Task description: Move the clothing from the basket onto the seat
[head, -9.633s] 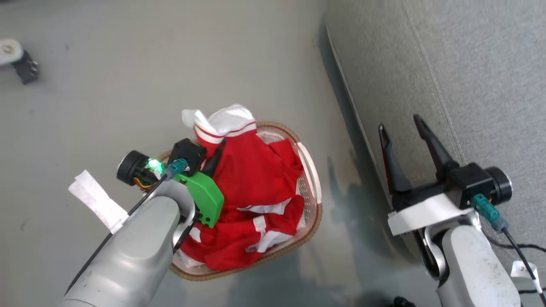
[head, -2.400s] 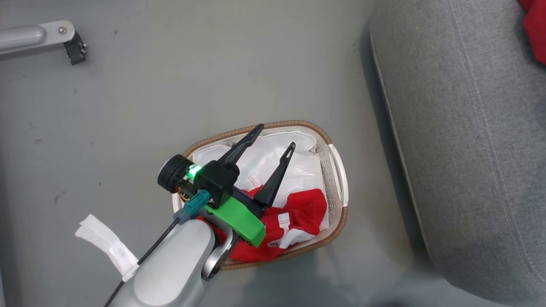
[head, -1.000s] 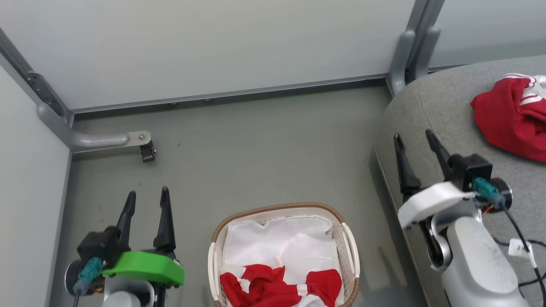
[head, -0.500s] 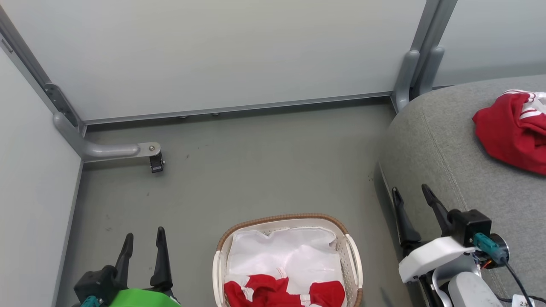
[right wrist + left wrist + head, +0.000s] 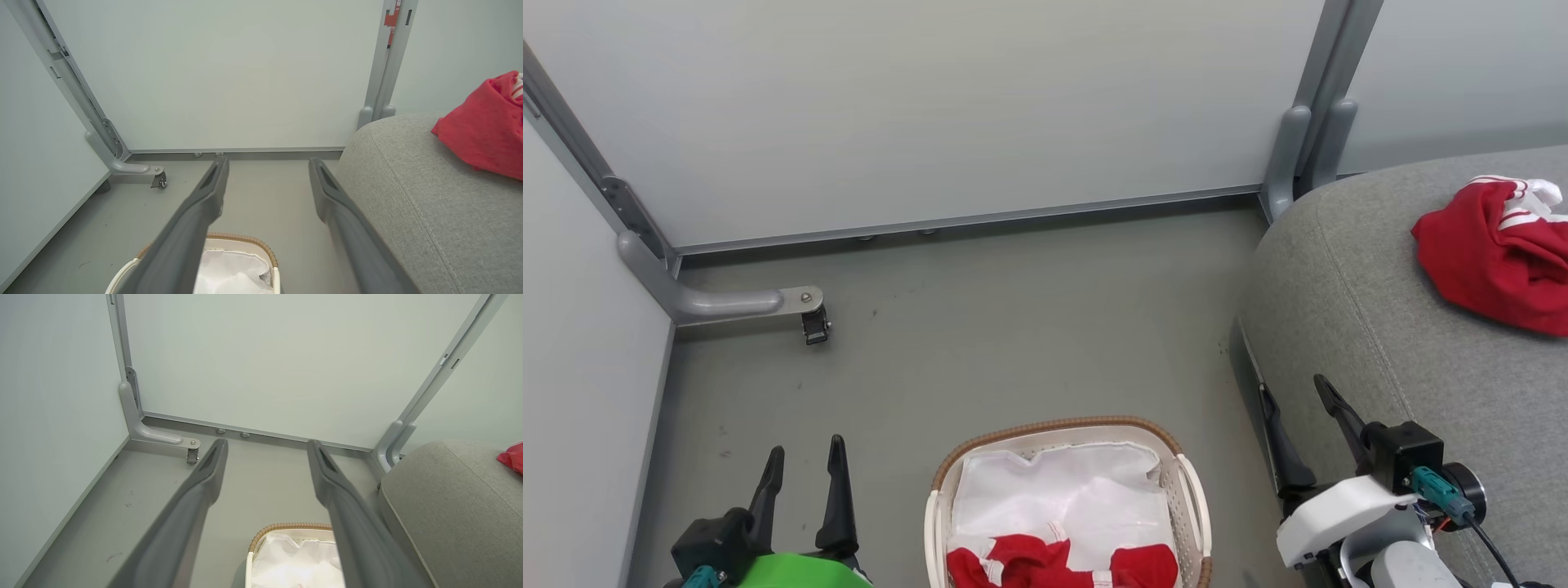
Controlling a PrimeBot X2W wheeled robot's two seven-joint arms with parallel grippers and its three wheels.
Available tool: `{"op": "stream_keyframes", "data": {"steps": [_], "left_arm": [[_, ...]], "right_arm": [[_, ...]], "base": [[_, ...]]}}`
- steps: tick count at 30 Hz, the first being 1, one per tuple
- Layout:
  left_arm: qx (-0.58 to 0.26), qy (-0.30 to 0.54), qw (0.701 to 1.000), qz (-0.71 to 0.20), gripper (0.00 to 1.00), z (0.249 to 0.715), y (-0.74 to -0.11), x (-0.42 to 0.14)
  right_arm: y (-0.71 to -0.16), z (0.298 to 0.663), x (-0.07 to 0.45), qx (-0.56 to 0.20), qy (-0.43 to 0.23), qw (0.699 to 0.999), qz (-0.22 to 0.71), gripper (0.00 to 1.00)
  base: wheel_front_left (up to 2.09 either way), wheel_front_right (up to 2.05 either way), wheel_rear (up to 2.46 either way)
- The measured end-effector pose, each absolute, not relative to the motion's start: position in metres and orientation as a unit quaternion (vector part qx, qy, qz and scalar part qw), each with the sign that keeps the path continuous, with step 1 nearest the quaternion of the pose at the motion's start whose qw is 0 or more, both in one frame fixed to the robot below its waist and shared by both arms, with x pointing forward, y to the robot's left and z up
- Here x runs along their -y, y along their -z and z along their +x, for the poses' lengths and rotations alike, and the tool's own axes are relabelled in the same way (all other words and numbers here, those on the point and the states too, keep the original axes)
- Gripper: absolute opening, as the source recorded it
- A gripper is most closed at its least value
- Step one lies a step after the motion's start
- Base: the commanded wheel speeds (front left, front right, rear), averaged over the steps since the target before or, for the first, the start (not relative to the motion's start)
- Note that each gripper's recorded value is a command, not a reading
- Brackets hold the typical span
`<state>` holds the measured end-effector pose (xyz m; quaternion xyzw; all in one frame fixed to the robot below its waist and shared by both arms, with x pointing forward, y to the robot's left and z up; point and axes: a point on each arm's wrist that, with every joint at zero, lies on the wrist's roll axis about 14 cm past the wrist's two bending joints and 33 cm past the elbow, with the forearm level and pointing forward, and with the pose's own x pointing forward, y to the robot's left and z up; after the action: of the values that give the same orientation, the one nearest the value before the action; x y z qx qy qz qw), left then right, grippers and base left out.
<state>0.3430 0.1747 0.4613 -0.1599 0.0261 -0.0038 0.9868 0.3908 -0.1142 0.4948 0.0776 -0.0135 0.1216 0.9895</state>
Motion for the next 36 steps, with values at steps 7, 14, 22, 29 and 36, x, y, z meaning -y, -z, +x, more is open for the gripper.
{"op": "stream_keyframes", "data": {"steps": [7,14,22,29,36], "left_arm": [[-0.028,0.008,0.987,-0.16,1.0,0.344,-0.461,-0.172],[-0.03,0.011,0.987,-0.16,1.0,0.344,-0.46,-0.17],[-0.035,0.012,0.986,-0.16,1.0,0.344,-0.457,-0.168],[-0.04,0.02,0.988,-0.15,1.0,0.352,-0.454,-0.165],[-0.071,0.085,0.988,-0.107,1.0,0.373,-0.438,-0.13]], "right_arm": [[-0.493,0.39,0.114,0.011,-0.122,0.989,0.077,1.0],[-0.493,0.39,0.114,0.01,-0.122,0.989,0.077,1.0],[-0.491,0.391,0.113,0.007,-0.123,0.989,0.078,1.0],[-0.489,0.398,0.115,0.008,-0.122,0.99,0.066,1.0],[-0.499,0.419,0.124,0.027,-0.11,0.992,0.05,1.0]], "base": [[0.0,0.0,0.0],[0.0,0.0,0.0],[0.0,0.0,0.0],[0.0,0.0,0.0],[0.0,0.0,0.0]]}}
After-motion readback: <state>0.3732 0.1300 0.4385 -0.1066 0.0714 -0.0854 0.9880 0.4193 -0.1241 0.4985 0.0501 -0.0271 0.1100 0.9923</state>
